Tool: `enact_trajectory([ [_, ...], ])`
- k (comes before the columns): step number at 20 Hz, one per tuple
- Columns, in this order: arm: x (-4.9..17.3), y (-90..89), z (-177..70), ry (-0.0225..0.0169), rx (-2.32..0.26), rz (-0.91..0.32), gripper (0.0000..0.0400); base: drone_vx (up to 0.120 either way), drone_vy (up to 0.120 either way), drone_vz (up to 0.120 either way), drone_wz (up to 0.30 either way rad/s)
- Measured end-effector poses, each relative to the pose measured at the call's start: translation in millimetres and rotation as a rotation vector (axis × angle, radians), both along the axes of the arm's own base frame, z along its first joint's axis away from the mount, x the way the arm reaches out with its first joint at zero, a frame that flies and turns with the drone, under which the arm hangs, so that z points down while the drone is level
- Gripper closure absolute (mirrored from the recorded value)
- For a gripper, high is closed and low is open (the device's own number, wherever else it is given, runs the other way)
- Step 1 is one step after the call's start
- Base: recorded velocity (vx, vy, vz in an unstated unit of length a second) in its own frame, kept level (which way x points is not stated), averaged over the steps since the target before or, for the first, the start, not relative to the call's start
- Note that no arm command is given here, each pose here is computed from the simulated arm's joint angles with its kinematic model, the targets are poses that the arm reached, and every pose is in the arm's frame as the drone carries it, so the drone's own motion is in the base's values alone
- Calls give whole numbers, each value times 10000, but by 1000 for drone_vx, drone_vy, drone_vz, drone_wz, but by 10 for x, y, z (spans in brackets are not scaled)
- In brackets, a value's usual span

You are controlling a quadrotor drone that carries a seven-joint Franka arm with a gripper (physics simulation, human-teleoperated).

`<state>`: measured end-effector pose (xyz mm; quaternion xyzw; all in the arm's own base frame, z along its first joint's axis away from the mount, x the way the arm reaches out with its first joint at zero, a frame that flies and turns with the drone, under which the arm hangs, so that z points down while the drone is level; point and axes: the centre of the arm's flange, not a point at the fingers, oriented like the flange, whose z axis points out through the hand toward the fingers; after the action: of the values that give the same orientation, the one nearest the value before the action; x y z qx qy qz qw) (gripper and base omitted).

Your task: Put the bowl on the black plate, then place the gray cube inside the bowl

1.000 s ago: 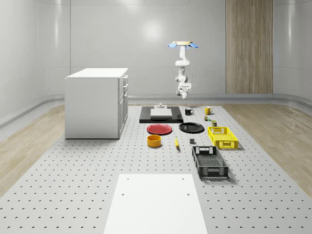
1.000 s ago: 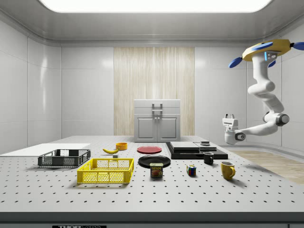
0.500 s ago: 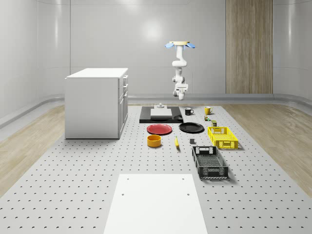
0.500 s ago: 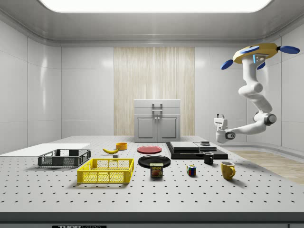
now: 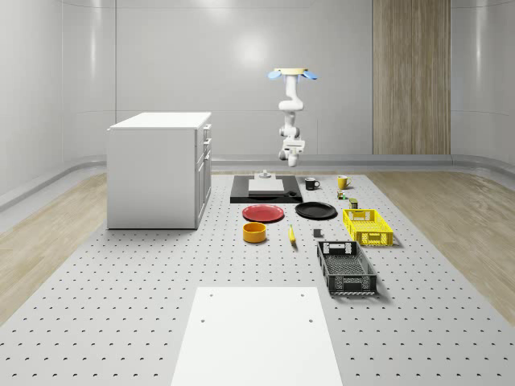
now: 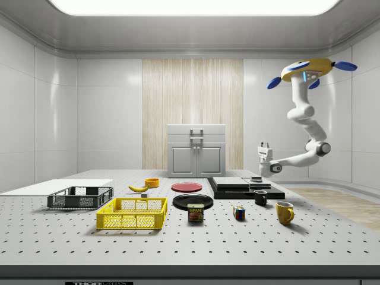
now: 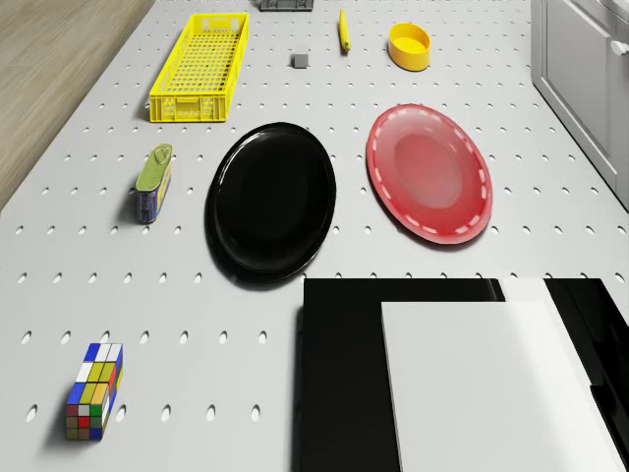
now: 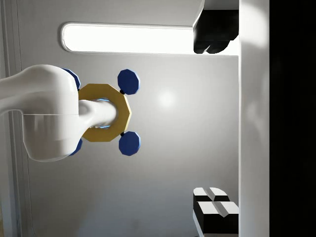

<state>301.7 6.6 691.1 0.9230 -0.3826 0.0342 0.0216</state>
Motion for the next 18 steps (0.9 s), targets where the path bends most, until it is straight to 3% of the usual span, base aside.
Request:
enact_trajectory([
  [6, -4, 114, -15, -44, -1160, -32, 0, 120, -120, 0, 0],
  [11, -5, 339, -86, -77, -3536, -99, 0, 120, 0, 0, 0],
  [15, -1, 643, -302, -91, -7296, -206, 0, 120, 0, 0, 0],
  [18, 10, 865, -664, -86, -11589, -332, 0, 120, 0, -107, 0],
])
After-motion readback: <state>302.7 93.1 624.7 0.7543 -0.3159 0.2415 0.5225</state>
